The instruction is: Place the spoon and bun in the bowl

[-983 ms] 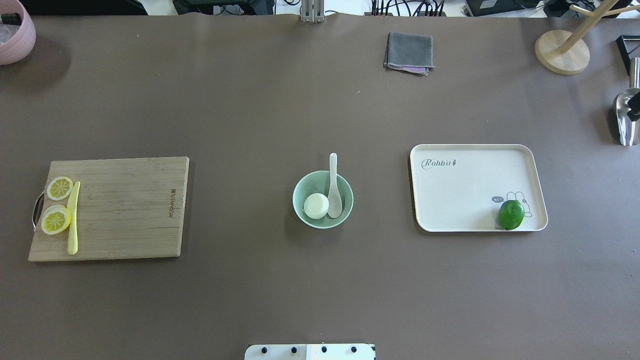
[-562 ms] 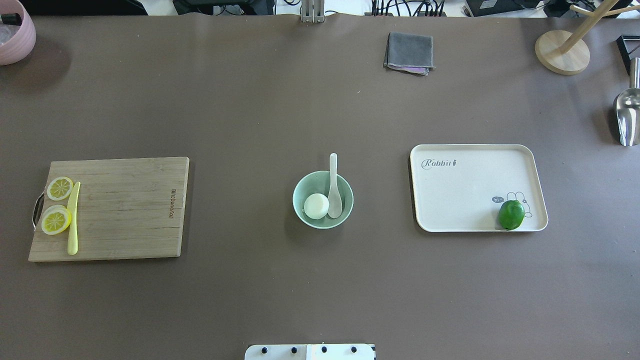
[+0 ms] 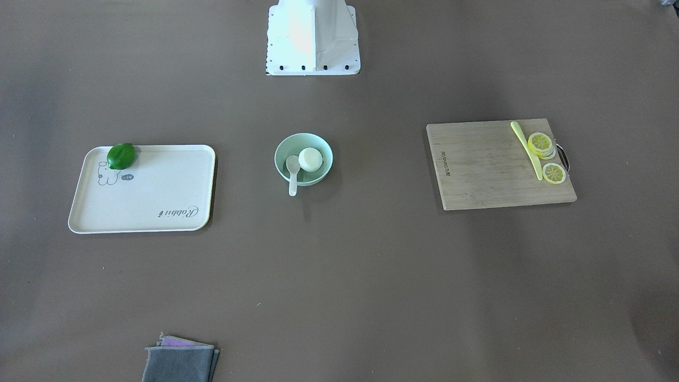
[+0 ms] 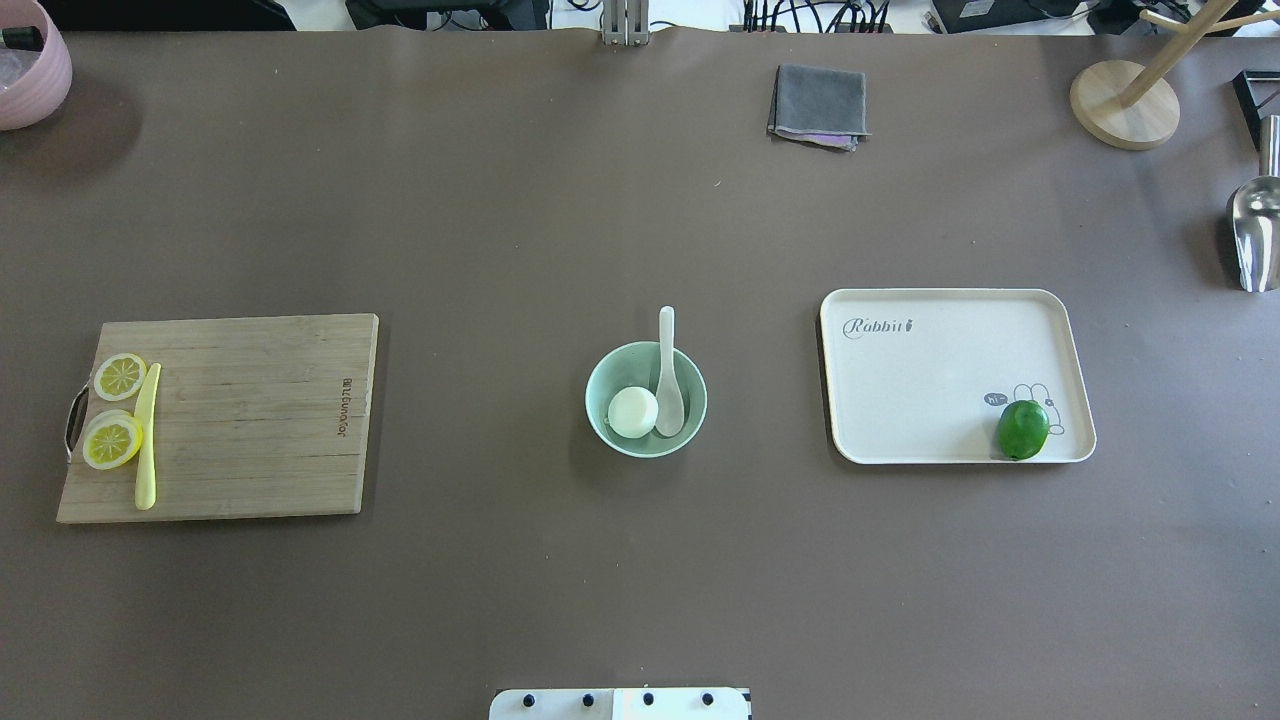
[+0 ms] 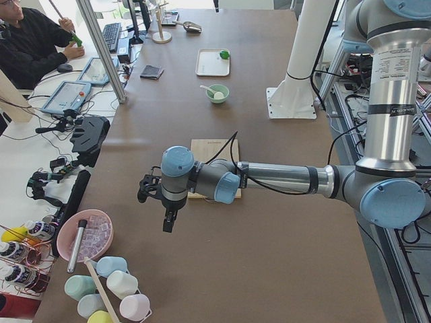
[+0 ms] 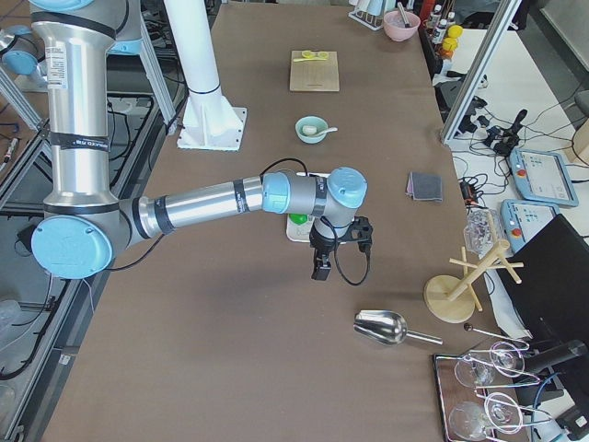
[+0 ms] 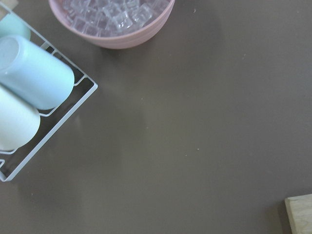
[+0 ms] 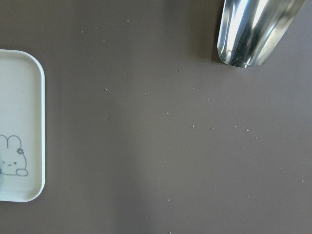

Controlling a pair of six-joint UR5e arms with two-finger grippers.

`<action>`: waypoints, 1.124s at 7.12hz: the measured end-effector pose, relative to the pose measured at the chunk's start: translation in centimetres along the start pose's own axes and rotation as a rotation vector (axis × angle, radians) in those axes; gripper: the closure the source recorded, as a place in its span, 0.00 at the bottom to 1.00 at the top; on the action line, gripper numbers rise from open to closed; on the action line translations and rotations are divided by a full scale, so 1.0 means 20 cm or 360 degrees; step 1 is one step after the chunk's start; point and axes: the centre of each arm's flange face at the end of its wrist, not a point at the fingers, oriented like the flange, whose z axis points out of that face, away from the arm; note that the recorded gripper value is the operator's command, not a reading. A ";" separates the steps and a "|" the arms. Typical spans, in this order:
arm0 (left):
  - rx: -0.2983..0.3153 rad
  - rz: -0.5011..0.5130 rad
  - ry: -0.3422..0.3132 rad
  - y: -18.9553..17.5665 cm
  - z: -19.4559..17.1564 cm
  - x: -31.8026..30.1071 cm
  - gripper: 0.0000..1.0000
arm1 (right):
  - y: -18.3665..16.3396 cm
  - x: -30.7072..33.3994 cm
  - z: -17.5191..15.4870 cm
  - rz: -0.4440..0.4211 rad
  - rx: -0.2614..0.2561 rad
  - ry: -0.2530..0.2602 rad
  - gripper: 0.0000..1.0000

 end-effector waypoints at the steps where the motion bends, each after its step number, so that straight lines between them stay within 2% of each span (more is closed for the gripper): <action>1: -0.0003 -0.0015 -0.0003 0.01 0.00 -0.02 0.02 | -0.01 0.02 0.03 0.0003 -0.0006 0.0000 0.00; 2: -0.0003 -0.0021 -0.0006 0.02 0.00 -0.03 0.02 | -0.04 0.08 0.09 -0.0006 -0.0002 -0.0001 0.00; 4: -0.0004 -0.0029 -0.0014 0.02 0.00 -0.04 0.02 | -0.07 0.21 0.20 -0.0041 0.0058 -0.0015 0.00; 6: -0.0006 -0.0035 -0.0017 0.02 0.00 -0.04 0.02 | -0.06 0.26 0.17 -0.0027 0.0099 -0.0031 0.00; 8: -0.0008 -0.0038 -0.0020 0.03 0.01 -0.05 0.02 | -0.05 0.27 0.11 0.0015 0.0101 -0.0037 0.00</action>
